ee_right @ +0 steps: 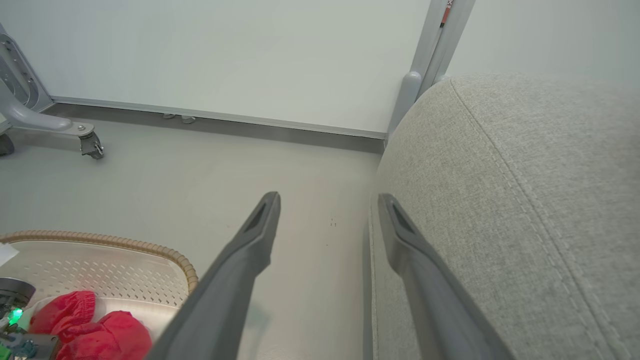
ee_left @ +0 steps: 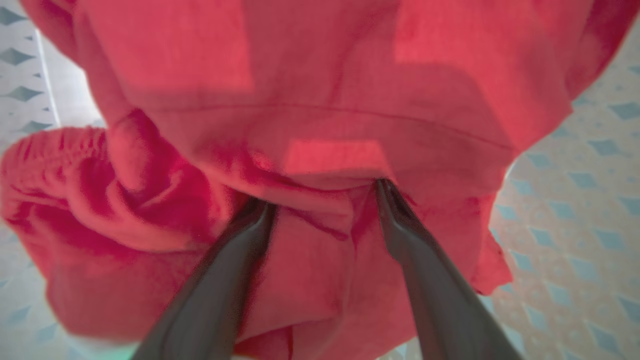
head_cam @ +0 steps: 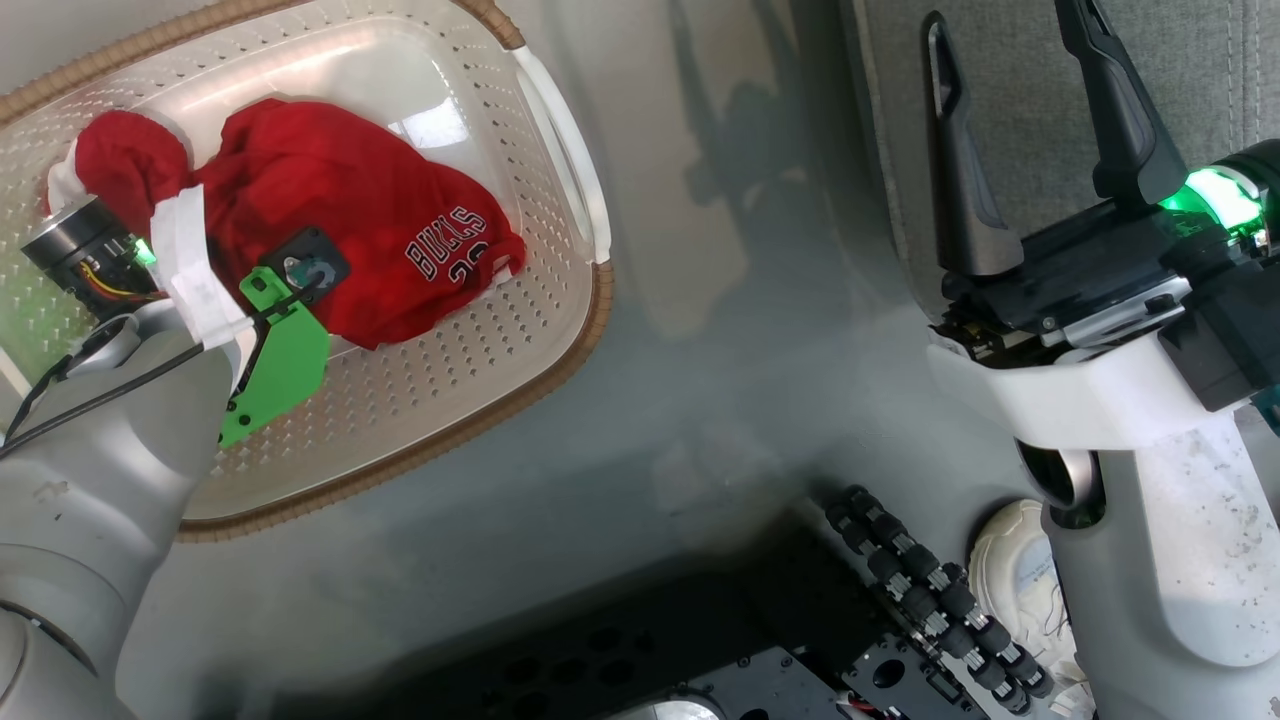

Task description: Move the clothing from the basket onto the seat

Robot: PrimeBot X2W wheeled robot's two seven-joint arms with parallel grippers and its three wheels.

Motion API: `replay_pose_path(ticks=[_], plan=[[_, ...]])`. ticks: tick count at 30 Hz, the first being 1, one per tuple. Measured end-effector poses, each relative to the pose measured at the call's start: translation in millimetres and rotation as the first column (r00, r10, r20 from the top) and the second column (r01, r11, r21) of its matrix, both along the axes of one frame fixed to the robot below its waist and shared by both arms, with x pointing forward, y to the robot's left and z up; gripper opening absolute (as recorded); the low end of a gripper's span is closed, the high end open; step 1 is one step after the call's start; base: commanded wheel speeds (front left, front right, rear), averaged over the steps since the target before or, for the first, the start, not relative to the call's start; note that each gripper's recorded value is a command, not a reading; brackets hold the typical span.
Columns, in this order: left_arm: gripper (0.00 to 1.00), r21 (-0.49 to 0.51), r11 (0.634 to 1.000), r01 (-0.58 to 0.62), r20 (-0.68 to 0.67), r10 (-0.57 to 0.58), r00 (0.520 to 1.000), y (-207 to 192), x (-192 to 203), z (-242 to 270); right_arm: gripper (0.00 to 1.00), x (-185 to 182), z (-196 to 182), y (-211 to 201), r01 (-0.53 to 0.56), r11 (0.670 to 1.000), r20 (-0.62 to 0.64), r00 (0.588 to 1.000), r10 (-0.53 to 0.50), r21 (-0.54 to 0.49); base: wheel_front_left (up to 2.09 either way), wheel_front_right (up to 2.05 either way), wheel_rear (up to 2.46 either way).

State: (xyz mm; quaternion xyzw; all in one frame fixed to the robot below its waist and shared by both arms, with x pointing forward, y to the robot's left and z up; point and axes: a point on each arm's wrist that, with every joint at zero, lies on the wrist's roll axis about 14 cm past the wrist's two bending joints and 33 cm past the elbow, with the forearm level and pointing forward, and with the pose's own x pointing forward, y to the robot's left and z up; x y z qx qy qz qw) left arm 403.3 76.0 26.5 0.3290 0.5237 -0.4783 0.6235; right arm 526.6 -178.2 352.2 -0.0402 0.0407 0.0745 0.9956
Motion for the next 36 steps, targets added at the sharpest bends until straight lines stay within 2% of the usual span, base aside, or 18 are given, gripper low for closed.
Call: replay_pose_path(ticks=[1, 2, 3, 4, 16, 21, 31, 36], plan=[[1.0, 0.003, 1.0, -0.003, -0.004, 0.003, 1.0, -0.1, -0.8, -0.8, 1.0, 0.0, -0.7, 0.0, -0.001, 1.0, -0.001, 1.0, 0.001, -0.002, 0.0, 0.0, 0.0], [0.94, 0.006, 1.0, -0.002, -0.007, 0.002, 1.0, 0.2, -1.6, -1.5, 1.0, 0.0, -1.6, -0.1, 0.0, 1.0, -0.002, 1.0, 0.0, -0.003, 0.0, 0.0, 0.0], [0.39, 0.004, 1.0, -0.007, -0.008, 0.007, 1.0, -0.5, -2.0, -1.8, 1.0, 0.0, -2.1, -0.2, 0.0, 1.0, -0.003, 1.0, 0.0, -0.003, 0.0, 0.0, 0.0], [0.0, -0.002, 1.0, -0.015, -0.008, 0.014, 1.0, -2.4, -2.1, -1.6, 1.0, 0.1, -2.3, 0.1, -0.001, 1.0, -0.003, 1.0, 0.001, -0.003, 0.0, 0.0, 0.0], [0.0, -0.065, 0.995, -0.073, 0.021, 0.074, 0.997, -21.1, 10.6, 16.3, 1.0, 2.7, 10.0, 1.6, -0.002, 1.0, 0.025, 1.0, 0.002, 0.003, 0.0, 0.0, 0.0], [0.0, -0.13, 0.986, -0.102, 0.054, 0.11, 0.993, -35.4, 22.2, 35.2, 1.0, 4.2, 21.2, 3.7, -0.006, 1.0, 0.048, 0.999, 0.006, 0.003, 0.0, 0.0, 0.0], [0.0, -0.316, 0.939, -0.136, 0.134, 0.186, 0.973, -64.0, 38.5, 96.6, 1.0, 3.8, 57.5, 7.8, -0.008, 1.0, 0.114, 0.993, 0.007, 0.007, 0.0, 0.0, 0.0], [0.0, -0.409, 0.894, -0.182, 0.167, 0.27, 0.948, -72.9, 46.3, 135.9, 1.0, -3.0, 74.0, 10.4, -0.006, 1.0, 0.131, 0.991, 0.005, 0.013, 0.0, 0.0, 0.0]])
